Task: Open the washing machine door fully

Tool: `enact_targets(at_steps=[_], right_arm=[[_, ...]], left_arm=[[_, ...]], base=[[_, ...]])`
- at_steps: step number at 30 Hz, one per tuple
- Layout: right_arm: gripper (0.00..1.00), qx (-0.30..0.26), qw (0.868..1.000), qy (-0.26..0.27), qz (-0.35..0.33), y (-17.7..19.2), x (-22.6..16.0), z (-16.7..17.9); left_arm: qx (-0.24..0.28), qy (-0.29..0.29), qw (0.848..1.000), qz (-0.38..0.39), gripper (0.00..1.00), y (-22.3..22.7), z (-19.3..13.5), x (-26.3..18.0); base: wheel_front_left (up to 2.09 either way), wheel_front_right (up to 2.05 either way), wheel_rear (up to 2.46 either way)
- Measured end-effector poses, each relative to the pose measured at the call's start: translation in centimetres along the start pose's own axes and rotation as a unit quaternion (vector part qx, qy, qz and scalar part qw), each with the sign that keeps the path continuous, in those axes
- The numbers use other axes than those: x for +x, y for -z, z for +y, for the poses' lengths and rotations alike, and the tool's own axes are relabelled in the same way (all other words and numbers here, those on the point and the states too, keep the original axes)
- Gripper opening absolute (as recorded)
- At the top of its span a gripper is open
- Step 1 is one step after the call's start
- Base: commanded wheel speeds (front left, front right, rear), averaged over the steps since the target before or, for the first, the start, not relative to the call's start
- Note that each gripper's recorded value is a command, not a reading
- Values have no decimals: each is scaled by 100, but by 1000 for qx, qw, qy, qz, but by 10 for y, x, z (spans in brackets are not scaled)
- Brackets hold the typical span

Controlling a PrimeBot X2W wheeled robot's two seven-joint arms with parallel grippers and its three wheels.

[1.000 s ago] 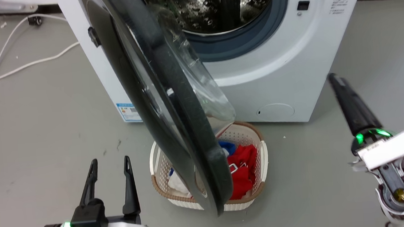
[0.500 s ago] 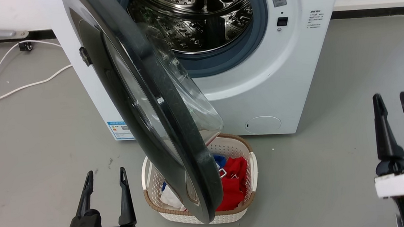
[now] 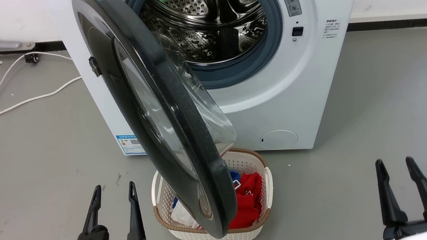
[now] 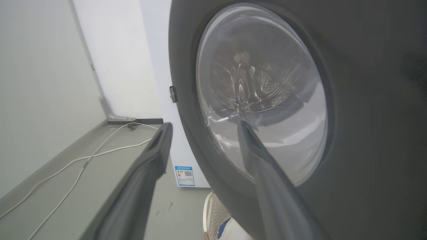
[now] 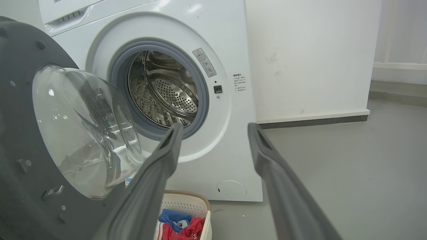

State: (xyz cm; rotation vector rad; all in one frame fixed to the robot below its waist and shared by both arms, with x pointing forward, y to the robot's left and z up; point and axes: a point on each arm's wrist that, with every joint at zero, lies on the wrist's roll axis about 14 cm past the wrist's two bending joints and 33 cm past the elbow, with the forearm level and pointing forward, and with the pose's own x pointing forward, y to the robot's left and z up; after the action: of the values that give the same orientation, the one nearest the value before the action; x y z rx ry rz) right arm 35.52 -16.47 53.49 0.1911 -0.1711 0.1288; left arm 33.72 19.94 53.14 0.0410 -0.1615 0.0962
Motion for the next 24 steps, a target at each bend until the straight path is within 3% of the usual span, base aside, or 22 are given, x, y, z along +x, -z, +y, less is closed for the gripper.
enact_targets(at_steps=[12, 24], right_arm=[[100, -27, 999, 8, 21, 9, -21, -1], [100, -17, 999, 11, 27, 13, -24, -1]], left_arm=[[0, -1, 1000, 2, 100, 1, 1, -5], [-1, -1, 1000, 6, 100, 3, 1, -7]], base=[[0, 0, 0], [0, 0, 0]])
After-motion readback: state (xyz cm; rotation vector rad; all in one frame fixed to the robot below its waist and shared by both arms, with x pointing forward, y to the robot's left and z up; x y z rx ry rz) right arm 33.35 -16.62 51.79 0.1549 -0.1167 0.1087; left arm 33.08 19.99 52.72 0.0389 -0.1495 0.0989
